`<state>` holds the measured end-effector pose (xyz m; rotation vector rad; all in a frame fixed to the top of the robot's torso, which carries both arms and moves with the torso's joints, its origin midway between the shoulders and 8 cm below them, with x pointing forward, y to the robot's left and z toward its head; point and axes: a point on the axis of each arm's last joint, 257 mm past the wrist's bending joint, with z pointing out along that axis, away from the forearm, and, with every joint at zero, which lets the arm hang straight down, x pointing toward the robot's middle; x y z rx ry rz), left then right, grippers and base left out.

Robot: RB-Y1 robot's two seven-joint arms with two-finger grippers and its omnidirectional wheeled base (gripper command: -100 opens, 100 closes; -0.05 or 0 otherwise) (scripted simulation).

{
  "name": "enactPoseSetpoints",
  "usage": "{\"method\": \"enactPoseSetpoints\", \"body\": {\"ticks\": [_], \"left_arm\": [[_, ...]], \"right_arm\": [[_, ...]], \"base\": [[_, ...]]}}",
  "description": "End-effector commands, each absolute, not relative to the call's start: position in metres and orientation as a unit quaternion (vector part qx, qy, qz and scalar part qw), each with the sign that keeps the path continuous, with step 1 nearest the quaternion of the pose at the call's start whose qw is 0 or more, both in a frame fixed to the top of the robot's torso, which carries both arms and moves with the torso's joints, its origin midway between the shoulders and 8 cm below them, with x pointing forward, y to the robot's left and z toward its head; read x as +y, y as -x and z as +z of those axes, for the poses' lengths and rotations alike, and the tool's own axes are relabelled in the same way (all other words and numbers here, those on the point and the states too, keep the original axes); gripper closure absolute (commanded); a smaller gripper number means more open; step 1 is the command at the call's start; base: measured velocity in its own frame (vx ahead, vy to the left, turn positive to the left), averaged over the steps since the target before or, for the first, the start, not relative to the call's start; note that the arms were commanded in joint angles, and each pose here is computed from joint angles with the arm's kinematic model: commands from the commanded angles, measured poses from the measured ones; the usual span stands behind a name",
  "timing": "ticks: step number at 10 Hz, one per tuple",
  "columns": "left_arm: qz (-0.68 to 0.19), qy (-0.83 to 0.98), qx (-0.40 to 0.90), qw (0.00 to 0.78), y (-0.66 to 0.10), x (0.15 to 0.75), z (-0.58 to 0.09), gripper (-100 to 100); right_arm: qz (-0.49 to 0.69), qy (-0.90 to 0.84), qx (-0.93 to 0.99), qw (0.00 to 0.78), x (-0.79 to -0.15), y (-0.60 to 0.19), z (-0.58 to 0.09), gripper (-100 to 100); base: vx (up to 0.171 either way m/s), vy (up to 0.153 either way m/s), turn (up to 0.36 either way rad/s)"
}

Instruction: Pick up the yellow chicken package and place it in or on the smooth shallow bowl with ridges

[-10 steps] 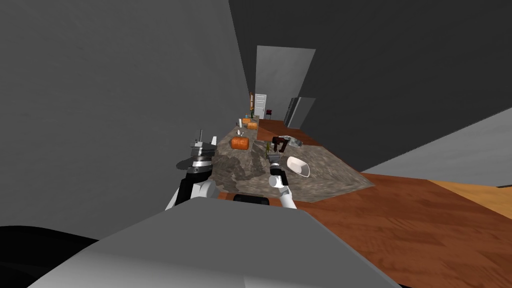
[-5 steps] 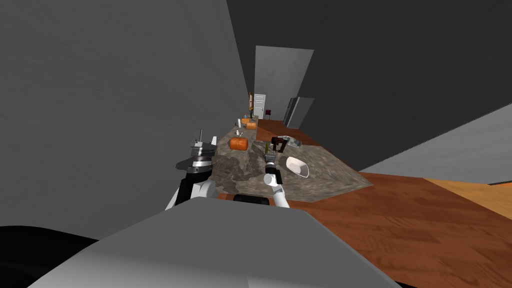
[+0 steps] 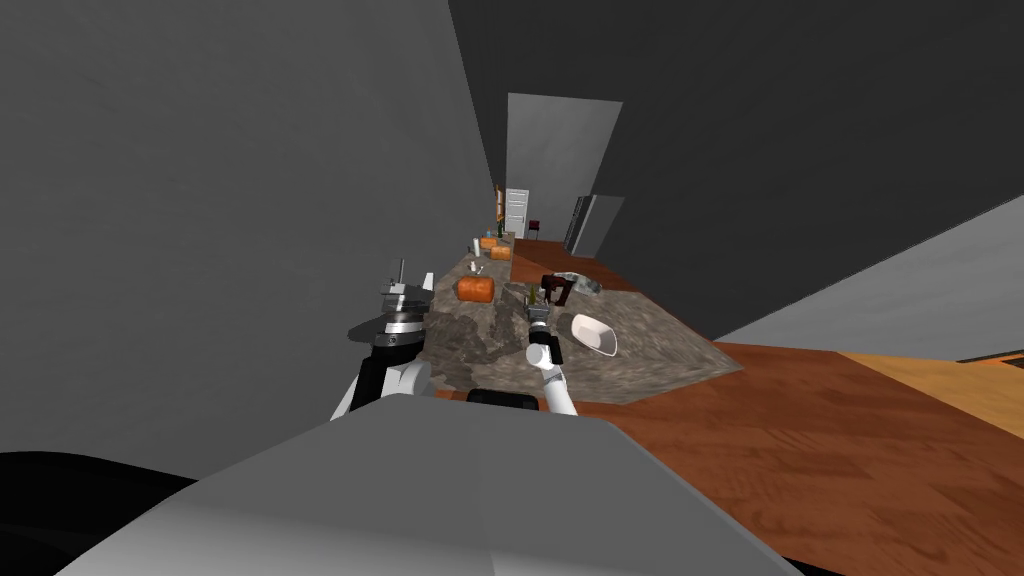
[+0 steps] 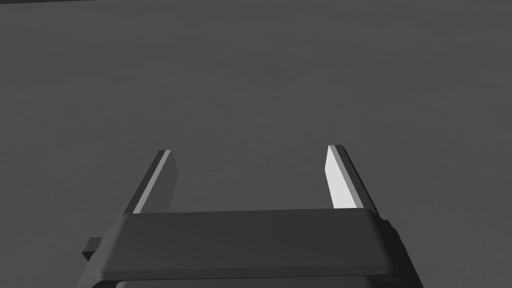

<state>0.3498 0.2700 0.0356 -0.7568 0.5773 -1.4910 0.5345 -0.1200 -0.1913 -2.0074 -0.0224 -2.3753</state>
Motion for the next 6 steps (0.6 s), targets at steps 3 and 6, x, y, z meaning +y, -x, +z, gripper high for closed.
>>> {"method": "enactPoseSetpoints", "body": {"ticks": [3, 6], "left_arm": [[-0.652, 0.331, 0.252, 0.634, -0.3498, 0.2699, 0.0357, 0], [-0.652, 0.331, 0.252, 0.634, -0.3498, 0.2699, 0.0357, 0]], "right_arm": [[-0.763, 0.646, -0.008, 0.016, -0.1195, -0.535, -0.1911, 100], [-0.764, 0.646, -0.008, 0.016, -0.1193, -0.535, -0.1908, 100]], "base": [[0.014, 0.003, -0.003], [0.0, 0.0, 0.0]]}}
